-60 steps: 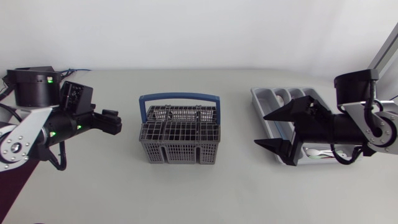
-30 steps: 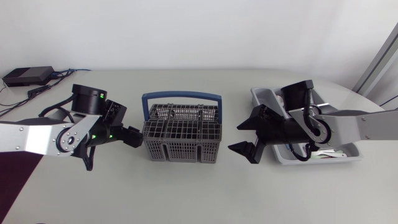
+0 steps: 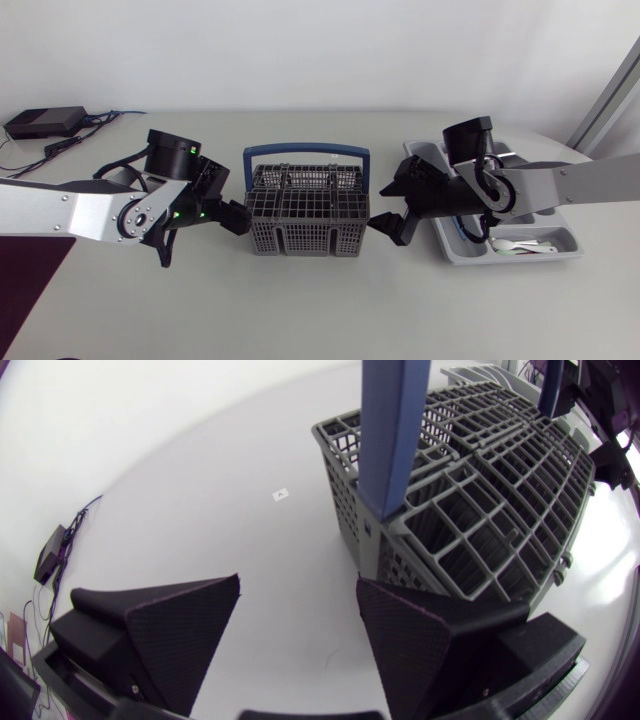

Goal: Unload the cutlery basket into the drawer organizer.

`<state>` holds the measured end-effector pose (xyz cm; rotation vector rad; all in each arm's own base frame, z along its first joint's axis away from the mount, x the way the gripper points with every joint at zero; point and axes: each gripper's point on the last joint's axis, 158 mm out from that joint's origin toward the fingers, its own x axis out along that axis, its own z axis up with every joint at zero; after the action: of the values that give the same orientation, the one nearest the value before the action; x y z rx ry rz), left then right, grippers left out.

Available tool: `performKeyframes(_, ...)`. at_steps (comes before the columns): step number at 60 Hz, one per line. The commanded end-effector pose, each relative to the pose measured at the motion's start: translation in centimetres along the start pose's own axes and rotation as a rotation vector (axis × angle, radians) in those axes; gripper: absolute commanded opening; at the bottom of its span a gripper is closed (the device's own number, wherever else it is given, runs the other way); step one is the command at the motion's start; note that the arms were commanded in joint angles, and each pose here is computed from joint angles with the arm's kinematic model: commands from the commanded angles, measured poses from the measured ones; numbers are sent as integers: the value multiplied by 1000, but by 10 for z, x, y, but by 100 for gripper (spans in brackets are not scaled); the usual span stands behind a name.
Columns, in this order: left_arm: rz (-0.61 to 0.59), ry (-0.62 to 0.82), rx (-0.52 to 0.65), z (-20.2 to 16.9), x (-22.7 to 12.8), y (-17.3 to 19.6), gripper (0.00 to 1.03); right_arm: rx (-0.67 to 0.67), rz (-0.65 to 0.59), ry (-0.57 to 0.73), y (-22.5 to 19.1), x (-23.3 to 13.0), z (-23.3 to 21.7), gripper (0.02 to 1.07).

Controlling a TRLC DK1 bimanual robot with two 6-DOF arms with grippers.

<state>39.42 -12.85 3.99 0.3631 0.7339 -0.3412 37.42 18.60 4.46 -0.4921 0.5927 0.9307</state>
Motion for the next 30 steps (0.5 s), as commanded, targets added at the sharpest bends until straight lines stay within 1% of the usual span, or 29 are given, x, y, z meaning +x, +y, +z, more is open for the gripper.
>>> performKeyframes(1,-15,-7,21,7,7,-6,100,15,-5,-6,-5,3,1,101)
performKeyframes(10,-15,-4,23,6,7,-7,100,17,-5,1,-4,3,-2,101)
performKeyframes(16,-2,-3,13,4,5,1,100,14,-25,8,-6,3,-6,101)
performKeyframes(22,20,-24,0,5,-7,12,100,6,-54,-3,-7,-9,-3,102)
performKeyframes(30,47,-76,-16,12,-29,24,100,-10,-129,-12,-13,-29,-3,102)
